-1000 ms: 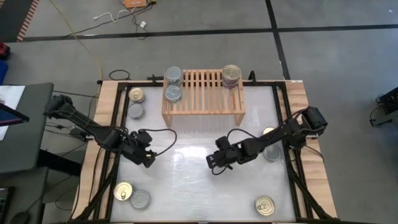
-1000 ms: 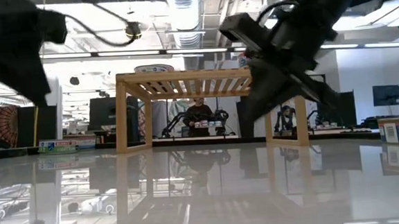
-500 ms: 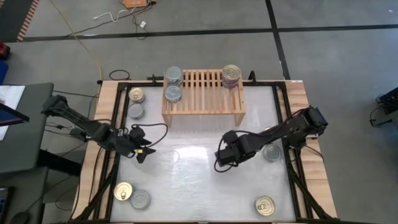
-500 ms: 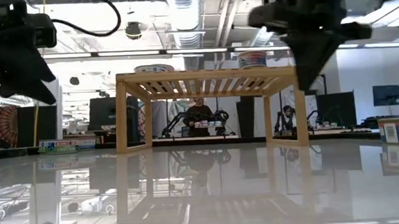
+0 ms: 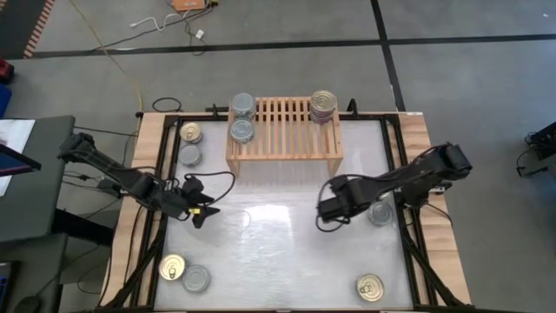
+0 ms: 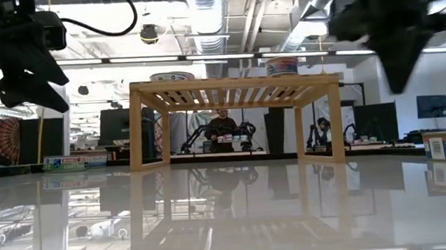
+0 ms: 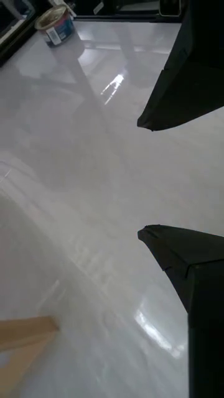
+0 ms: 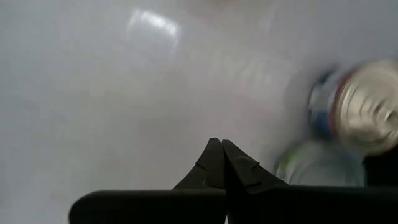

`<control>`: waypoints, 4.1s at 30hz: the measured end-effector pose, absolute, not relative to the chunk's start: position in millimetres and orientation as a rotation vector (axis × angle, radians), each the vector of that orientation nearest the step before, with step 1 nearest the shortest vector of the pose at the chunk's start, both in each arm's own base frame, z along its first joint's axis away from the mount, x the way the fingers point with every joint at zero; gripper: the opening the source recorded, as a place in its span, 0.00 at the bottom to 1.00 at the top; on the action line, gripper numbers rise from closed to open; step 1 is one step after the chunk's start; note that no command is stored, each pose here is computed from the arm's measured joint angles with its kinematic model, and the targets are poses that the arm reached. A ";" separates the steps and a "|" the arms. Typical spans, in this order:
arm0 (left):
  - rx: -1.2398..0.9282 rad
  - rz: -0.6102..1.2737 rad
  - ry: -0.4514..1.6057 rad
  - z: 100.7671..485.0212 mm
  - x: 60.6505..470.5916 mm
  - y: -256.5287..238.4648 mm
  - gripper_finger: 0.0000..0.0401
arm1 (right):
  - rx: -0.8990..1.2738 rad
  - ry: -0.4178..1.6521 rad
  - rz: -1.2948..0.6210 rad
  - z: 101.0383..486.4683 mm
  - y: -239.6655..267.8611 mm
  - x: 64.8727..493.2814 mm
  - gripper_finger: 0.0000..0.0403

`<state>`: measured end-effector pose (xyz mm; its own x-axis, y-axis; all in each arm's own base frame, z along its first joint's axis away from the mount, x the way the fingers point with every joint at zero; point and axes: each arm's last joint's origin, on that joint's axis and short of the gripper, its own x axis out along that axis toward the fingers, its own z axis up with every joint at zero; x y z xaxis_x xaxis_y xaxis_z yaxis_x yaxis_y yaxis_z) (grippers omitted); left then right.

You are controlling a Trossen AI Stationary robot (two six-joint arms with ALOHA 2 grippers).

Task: Stack canned seafood by type on shelf
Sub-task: Move the blue tuna can to the center of the table

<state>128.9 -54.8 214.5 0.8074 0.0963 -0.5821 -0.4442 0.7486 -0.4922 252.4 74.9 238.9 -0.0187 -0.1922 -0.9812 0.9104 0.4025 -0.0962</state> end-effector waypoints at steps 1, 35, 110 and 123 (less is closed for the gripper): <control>-0.674 0.321 0.567 213.5 129.6 -55.2 0.63 | 0.779 1.292 -0.991 242.4 78.4 246.6 0.03; -0.699 0.337 0.548 210.2 144.3 -57.8 0.63 | 1.263 1.535 -0.726 157.5 265.7 227.2 0.04; -0.623 0.273 0.503 215.8 148.3 -59.7 0.63 | 0.077 1.992 0.066 207.9 299.9 200.2 0.74; -0.651 0.281 0.499 215.8 148.3 -59.7 0.63 | -0.032 2.088 -0.044 155.5 308.4 206.0 0.65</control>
